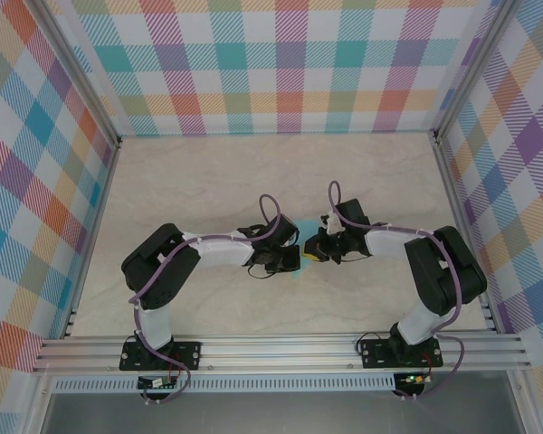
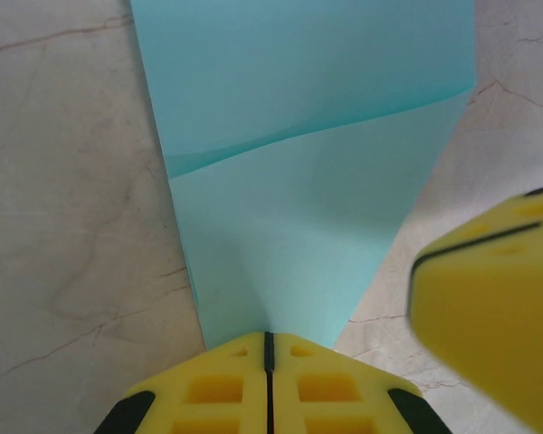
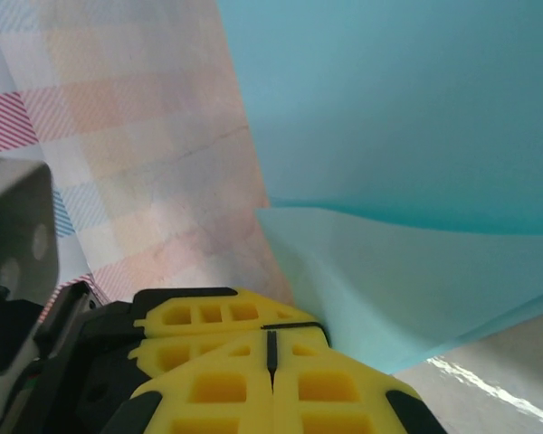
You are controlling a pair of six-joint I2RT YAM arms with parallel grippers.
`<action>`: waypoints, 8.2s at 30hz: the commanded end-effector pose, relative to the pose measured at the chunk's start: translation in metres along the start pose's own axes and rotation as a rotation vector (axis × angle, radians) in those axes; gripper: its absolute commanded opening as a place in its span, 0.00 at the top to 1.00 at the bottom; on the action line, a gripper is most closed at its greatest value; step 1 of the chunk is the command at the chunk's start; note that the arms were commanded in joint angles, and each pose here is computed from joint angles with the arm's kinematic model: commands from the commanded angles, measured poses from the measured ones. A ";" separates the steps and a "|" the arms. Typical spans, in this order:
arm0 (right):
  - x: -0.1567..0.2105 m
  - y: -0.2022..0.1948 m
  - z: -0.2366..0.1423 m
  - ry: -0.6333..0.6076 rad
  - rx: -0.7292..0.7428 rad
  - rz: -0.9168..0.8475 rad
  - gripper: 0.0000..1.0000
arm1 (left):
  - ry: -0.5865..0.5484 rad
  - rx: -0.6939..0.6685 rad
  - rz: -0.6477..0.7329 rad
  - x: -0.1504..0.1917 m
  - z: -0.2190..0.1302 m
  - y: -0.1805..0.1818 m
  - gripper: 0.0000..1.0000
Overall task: Fold a paper plane with a square sheet of paper (pick it up from the middle)
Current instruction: Third fold the triangle at the center of the table, then fourth fold the wing at the center of the table.
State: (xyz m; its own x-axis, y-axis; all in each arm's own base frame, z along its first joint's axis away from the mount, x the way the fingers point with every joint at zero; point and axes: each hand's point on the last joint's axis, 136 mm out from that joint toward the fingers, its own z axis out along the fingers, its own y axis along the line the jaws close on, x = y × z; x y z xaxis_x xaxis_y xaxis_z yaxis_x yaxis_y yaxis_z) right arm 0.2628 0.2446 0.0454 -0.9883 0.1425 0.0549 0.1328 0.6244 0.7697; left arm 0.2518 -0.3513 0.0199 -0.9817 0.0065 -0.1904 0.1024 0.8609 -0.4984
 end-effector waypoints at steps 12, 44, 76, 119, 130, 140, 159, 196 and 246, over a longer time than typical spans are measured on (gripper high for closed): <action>0.016 -0.053 0.021 0.032 0.152 0.085 0.99 | 0.046 -0.099 0.004 0.019 0.003 0.028 0.94; -0.044 -0.054 -0.010 -0.105 0.084 0.128 0.98 | 0.067 -0.157 0.026 0.028 0.002 0.046 0.96; -0.016 -0.027 -0.029 -0.028 -0.025 0.072 0.68 | 0.021 -0.019 0.129 0.020 -0.032 0.012 0.88; -0.011 -0.029 -0.016 0.008 0.011 0.083 0.62 | -0.057 -0.056 0.086 -0.022 -0.027 0.021 0.88; -0.011 -0.019 -0.016 0.055 0.005 0.063 0.59 | -0.049 -0.091 0.083 -0.019 -0.032 0.033 0.91; -0.024 -0.012 -0.011 0.035 -0.030 0.069 0.57 | -0.045 -0.087 0.081 -0.030 -0.021 0.027 0.91; -0.016 0.003 -0.001 0.092 -0.075 0.012 0.57 | -0.030 -0.137 0.073 -0.023 -0.021 0.042 0.91; -0.009 0.011 0.001 0.128 -0.056 -0.016 0.81 | -0.231 -0.425 0.302 0.023 -0.030 -0.006 0.49; -0.017 0.031 -0.040 0.011 0.018 -0.091 0.68 | -0.277 -0.344 0.287 0.026 -0.034 0.000 0.95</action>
State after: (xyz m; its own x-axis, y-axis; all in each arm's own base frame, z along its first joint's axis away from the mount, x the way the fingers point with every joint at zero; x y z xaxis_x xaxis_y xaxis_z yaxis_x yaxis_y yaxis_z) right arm 0.2742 0.2371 0.0737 -0.9954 0.0732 0.0611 0.0937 0.6323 0.7691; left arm 0.2201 -0.3239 0.0282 -0.8461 0.1896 -0.4981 0.2213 0.9752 -0.0048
